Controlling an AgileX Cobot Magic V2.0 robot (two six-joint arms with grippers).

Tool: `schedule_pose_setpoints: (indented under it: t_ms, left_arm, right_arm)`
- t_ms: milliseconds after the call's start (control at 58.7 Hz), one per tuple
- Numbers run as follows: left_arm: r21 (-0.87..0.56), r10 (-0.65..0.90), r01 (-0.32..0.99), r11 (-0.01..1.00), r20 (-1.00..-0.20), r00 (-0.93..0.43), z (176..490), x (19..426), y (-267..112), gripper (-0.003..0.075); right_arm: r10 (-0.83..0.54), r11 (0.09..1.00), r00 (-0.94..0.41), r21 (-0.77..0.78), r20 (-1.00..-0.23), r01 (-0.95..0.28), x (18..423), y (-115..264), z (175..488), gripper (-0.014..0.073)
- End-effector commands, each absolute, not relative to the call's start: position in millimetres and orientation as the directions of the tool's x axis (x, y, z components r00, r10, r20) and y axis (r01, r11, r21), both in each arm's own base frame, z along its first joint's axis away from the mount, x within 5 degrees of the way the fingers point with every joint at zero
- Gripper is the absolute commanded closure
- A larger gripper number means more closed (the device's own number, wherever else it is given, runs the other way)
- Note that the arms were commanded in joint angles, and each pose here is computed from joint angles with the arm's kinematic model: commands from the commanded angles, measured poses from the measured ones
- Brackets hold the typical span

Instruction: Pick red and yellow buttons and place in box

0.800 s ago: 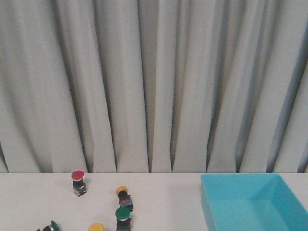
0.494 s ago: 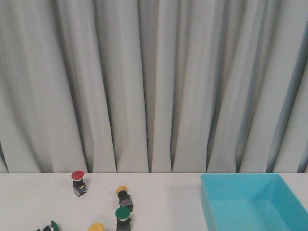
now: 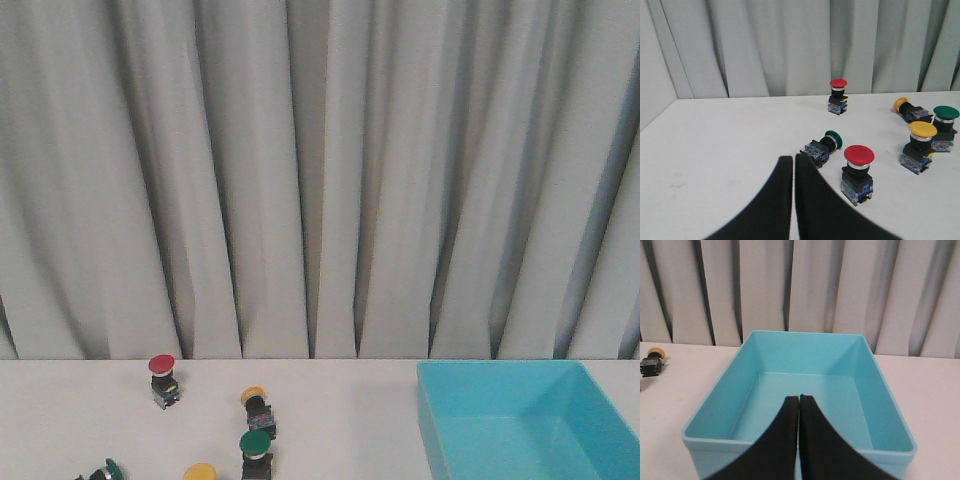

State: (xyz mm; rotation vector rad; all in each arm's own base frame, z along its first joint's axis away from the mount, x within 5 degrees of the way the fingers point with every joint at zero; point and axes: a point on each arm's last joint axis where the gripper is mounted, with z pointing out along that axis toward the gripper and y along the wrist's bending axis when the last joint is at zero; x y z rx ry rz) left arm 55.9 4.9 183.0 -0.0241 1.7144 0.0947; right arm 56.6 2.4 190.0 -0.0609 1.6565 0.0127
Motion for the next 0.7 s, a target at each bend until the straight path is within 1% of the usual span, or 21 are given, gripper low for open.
schedule_pose_setpoints:
  t_ms: [0, 272, 358, 443, 494, 545, 613, 647, 681]
  left_arm:
    - [0.030, 0.026, -0.065, 0.997, -0.998, -0.064, 189, 56, 4, 0.0726]
    - [0.033, 0.030, -0.063, 0.997, -0.999, -0.036, 192, 56, 4, 0.0726]
    - [0.033, 0.034, -0.062, 0.998, -0.999, 0.016, 199, 56, 4, 0.0726]
    - [0.032, 0.041, -0.056, 0.998, -0.984, 0.176, 214, 54, 3, 0.0726]
    - [0.032, 0.045, -0.052, 0.998, -0.956, 0.291, 224, 52, 2, 0.0726]
    - [0.034, 0.050, -0.046, 0.998, -0.901, 0.431, 237, 47, 0, 0.0726]
    - [0.037, 0.054, -0.040, 0.998, -0.806, 0.590, 252, 38, -1, 0.0726]
    - [0.037, 0.053, -0.037, 0.999, -0.761, 0.646, 258, 34, -2, 0.0726]
    - [0.037, 0.053, -0.037, 0.999, -0.740, 0.671, 264, 32, -2, 0.0726]
  right_arm:
    - [-0.042, 0.998, -0.010, -0.041, -0.999, -0.040, 56, 2, 193, 0.0603]
    - [-0.042, 0.998, -0.010, -0.041, -0.999, -0.040, 56, 2, 193, 0.0603]
    - [-0.045, 0.998, 0.008, -0.045, -0.999, -0.040, 56, 2, 194, 0.0603]
    - [-0.037, 0.998, 0.094, -0.041, -0.995, -0.039, 56, 2, 202, 0.0603]
    - [0.001, 0.999, 0.166, -0.006, -0.986, -0.042, 55, 2, 209, 0.0603]
    - [0.048, 0.998, 0.247, 0.037, -0.968, -0.048, 53, 2, 217, 0.0603]
    - [0.066, 0.997, 0.403, 0.049, -0.913, -0.054, 47, 1, 238, 0.0603]
    - [0.062, 0.998, 0.486, 0.040, -0.872, -0.056, 42, 1, 251, 0.0603]
    - [0.043, 0.998, 0.559, 0.016, -0.828, -0.053, 38, 2, 263, 0.0603]
